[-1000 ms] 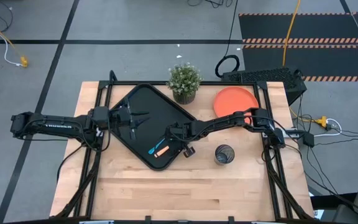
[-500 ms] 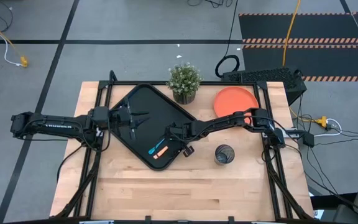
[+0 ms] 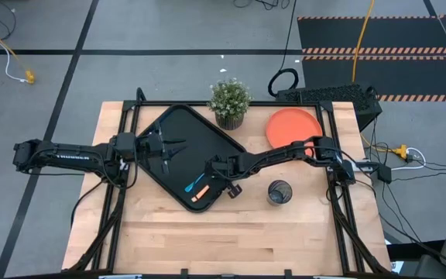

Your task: Pick and place plate/cup/fork/spoon on tray

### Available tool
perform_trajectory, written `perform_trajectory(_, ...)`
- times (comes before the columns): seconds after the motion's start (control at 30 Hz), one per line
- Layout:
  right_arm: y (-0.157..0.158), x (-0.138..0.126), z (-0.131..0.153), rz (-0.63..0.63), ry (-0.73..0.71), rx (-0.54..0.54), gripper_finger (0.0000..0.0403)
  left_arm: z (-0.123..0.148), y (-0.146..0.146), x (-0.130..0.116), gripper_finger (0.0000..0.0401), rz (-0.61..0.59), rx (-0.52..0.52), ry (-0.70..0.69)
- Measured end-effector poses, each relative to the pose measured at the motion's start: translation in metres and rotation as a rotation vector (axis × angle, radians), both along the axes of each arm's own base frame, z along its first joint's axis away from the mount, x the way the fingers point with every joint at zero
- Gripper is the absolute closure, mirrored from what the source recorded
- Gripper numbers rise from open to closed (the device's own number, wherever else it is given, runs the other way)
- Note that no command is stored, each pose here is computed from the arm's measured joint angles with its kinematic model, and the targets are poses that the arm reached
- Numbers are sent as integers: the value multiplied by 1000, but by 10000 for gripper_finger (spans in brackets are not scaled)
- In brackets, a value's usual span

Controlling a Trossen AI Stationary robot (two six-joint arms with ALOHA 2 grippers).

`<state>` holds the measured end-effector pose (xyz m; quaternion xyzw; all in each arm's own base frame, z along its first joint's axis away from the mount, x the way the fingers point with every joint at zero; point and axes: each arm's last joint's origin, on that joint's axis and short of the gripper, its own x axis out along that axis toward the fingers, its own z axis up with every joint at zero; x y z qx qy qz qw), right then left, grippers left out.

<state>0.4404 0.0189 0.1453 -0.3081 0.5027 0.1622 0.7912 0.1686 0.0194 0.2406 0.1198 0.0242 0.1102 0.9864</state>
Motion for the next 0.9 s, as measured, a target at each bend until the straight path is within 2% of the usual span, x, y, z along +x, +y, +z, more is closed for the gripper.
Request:
perform_trajectory(0.57,0,-1,0,1,7,0,339,0,0,0,304,0,-3,0)
perform_trajectory(0.9,-2,-1,0,-5,5,-60,335,0,0,0,304,0,-3,0)
